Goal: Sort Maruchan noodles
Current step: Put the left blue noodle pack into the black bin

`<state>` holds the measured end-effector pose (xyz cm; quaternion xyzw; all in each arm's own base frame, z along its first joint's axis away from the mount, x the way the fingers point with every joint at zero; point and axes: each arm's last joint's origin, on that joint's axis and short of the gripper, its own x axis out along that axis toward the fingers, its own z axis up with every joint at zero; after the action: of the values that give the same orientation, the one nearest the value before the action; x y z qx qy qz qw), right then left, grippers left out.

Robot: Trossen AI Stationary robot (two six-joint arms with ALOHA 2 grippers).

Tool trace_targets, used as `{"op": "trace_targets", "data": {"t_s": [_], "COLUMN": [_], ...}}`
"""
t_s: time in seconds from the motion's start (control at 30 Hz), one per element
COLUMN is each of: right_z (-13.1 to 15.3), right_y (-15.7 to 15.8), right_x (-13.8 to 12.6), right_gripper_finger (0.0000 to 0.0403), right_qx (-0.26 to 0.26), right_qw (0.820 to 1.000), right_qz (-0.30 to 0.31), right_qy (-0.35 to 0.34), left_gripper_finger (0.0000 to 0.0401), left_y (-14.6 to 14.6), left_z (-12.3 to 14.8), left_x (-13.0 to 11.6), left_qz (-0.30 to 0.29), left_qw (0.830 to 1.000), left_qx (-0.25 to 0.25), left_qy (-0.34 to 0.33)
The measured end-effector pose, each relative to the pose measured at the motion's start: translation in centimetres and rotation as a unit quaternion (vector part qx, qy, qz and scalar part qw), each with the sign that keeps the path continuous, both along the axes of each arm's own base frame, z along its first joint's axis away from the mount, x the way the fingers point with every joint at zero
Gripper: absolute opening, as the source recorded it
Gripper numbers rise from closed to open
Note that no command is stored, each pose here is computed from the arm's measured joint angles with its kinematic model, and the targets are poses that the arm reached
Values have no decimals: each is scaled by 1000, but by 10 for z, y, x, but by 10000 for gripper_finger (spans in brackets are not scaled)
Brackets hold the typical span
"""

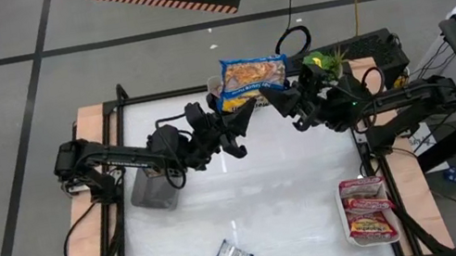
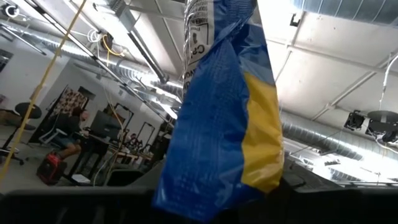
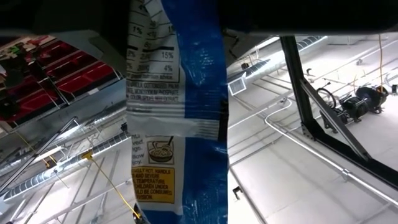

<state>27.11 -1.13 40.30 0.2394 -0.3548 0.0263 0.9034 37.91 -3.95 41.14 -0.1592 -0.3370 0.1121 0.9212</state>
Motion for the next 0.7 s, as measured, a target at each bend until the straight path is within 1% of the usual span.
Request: {"op": "trace_targets", "data": {"t_s": [0.1, 0.23, 0.33, 0.43, 0.57, 0.7], "right_z": [0, 1, 1, 3, 5, 7], "right_y": [0, 0, 0, 0, 2, 2], "right_x": [0, -1, -2, -5, -7, -11], "right_gripper_finger": [121, 123, 136, 164, 215, 262], "right_qx": [3, 6, 9, 19, 28, 28], "right_qw": [1000, 1000, 1000, 1000, 1000, 1000], "right_qz": [2, 5, 4, -5, -12, -11], "right_qy": [0, -1, -2, -5, -1, 8], "left_gripper_finger": [132, 136, 137, 132, 118, 120], "left_y": [0, 0, 0, 0, 1, 2], "left_z": [0, 0, 2, 5, 12, 21], "left_x": [0, 0, -2, -4, -10, -18], "left_qz": [1, 9, 13, 19, 24, 22], "left_qw": [1000, 1000, 1000, 999, 999, 999], "left_qx": [1, 12, 19, 26, 32, 36], "left_qy": [1, 4, 5, 1, -5, -12]}}
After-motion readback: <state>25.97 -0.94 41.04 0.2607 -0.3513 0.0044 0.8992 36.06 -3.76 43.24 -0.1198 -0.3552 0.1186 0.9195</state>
